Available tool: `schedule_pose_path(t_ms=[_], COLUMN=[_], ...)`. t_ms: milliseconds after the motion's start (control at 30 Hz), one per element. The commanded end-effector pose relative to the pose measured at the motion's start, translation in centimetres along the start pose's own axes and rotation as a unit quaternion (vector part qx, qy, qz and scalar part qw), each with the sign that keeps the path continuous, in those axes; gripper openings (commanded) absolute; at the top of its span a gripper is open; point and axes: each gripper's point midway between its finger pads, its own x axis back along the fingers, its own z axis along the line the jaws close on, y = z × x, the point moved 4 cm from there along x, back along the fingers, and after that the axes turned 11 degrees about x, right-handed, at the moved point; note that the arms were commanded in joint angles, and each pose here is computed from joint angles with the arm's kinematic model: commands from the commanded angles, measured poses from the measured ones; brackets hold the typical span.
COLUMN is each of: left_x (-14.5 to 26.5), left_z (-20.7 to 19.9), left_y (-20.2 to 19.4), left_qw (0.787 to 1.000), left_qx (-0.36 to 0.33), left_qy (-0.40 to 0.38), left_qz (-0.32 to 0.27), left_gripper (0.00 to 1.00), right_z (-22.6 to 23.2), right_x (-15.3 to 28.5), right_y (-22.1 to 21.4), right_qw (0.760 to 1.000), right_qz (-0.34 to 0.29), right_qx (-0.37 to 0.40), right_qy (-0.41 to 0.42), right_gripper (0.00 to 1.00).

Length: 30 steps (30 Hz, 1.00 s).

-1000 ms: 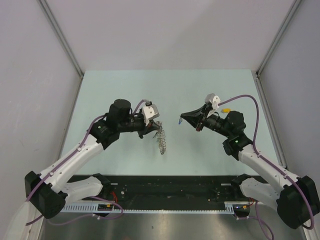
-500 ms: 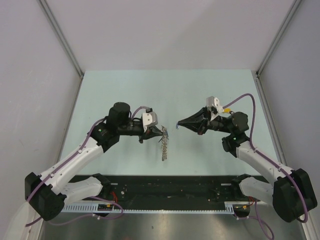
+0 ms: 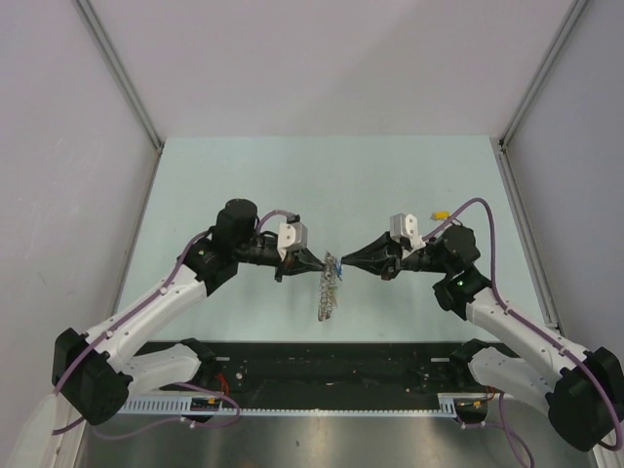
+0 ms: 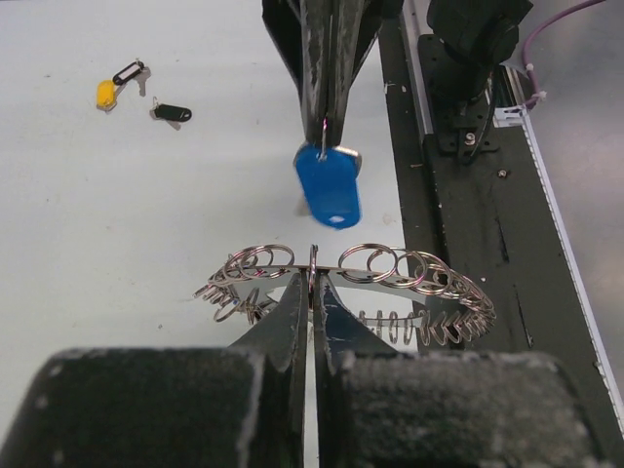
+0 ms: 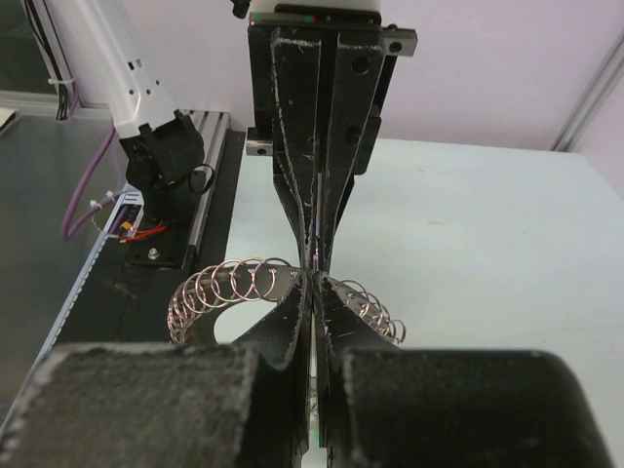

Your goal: Put the keys on the keyring

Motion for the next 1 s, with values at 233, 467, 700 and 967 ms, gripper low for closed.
schedule_pose_path(t_ms=[233,467,700,967], left_x=[-0.2,-0.4,-0.5,-0.5], left_z=[-0.6,-0.5,-0.5,-0.6], left_y=[1.9,1.8,1.7,1.7], left_qw=[0.999,0.999,0.999,0.999], left_qx=[-0.004,0.005,0.011,0.011], left_qy=[-0.034,-0.038,-0.043,-0.042], left_qz=[-0.034,-0.031,-0.029,-0.029], left_gripper=[0.00,0.00,0.00,0.00], right_z=[0.3,0.7,0.6,0.5], right_x=[-1.0,-1.8,-2.0,-1.8], right_y=[-1.0,-1.1,-1.4,-1.9], right_qw=[0.999,0.999,0.998,0.997], right_qz=[0.014,0.011,0.021,0.033], right_qx=[0.037,0.041,0.051,0.055], right_qy=[-0.018,-0.017,-0.024,-0.031], right_gripper=[0.00,0.00,0.00,0.00])
